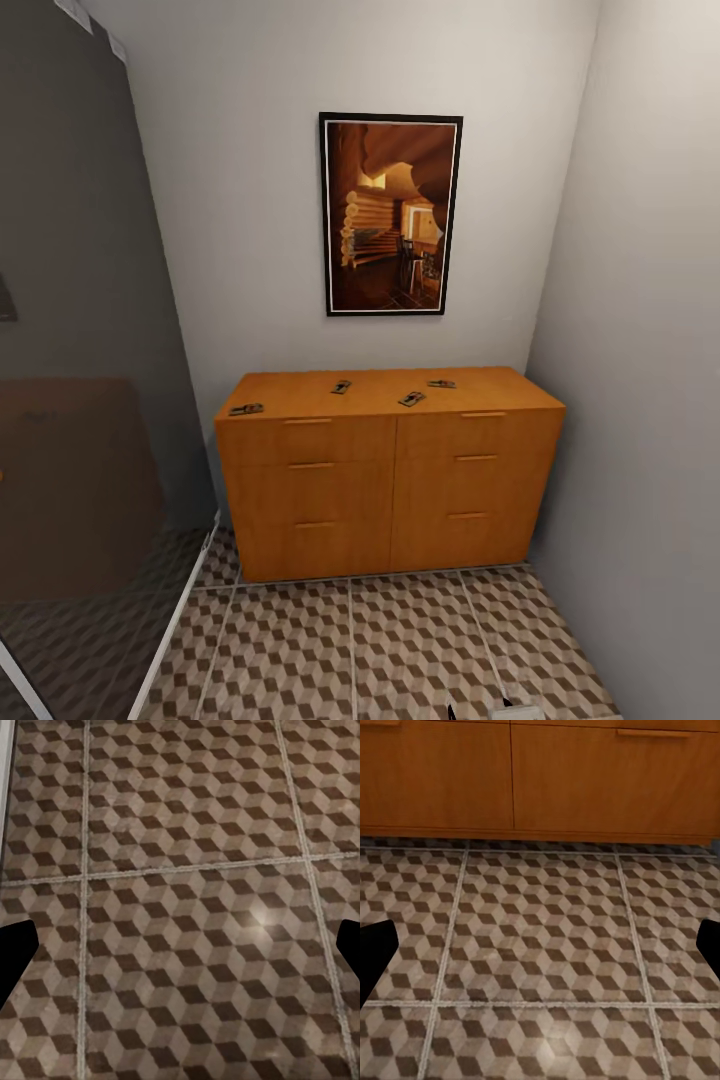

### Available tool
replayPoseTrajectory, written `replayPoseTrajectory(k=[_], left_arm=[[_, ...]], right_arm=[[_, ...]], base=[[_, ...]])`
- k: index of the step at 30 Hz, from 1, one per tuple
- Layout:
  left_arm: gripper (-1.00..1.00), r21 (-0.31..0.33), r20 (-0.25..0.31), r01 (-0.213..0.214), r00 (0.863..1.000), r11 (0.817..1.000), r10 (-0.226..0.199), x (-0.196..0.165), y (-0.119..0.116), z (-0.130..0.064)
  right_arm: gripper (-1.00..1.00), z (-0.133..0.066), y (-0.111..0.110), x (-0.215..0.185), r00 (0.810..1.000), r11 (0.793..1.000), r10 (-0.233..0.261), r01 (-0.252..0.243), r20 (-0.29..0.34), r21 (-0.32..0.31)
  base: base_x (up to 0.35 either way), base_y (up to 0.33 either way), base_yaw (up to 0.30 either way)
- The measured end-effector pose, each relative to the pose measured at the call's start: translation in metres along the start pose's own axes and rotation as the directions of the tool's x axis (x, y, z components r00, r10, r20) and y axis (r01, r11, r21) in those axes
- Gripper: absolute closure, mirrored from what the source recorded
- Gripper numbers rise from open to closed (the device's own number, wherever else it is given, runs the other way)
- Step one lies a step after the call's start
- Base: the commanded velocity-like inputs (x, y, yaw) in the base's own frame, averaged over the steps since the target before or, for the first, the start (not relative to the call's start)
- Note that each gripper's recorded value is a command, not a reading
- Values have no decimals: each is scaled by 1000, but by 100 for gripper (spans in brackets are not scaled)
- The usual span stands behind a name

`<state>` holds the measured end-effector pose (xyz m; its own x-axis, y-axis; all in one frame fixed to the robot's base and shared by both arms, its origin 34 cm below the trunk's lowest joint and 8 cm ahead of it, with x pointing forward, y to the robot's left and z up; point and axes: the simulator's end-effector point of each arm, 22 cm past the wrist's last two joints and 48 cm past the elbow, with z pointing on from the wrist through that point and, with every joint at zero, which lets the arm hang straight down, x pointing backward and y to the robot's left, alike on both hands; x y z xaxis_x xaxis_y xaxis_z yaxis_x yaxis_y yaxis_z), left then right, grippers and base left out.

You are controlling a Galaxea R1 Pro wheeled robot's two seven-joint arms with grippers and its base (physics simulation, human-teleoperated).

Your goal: Take the four mousetraps from the cabinet in the bathroom and place them on the bathroom floor. Make sure all four end up on the same floor surface, and ensure that at least two of them are either under or directly next to the same bathroom sink.

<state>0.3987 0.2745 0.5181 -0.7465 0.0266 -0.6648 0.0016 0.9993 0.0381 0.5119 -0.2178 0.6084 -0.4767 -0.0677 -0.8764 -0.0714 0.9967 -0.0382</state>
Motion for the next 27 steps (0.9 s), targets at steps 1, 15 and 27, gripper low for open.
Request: replayPoseTrajectory(k=[1,15,27], left_arm=[[-100,0,0,0,1000,1000,0,0,0,0],[-100,0,0,0,1000,1000,0,0,0,0],[-100,0,0,0,1000,1000,0,0,0,0]], right_arm=[[-100,0,0,0,1000,1000,0,0,0,0],[-100,0,0,0,1000,1000,0,0,0,0],[-100,0,0,0,1000,1000,0,0,0,0]], base=[[0,0,0],[0,0,0],[0,0,0]])
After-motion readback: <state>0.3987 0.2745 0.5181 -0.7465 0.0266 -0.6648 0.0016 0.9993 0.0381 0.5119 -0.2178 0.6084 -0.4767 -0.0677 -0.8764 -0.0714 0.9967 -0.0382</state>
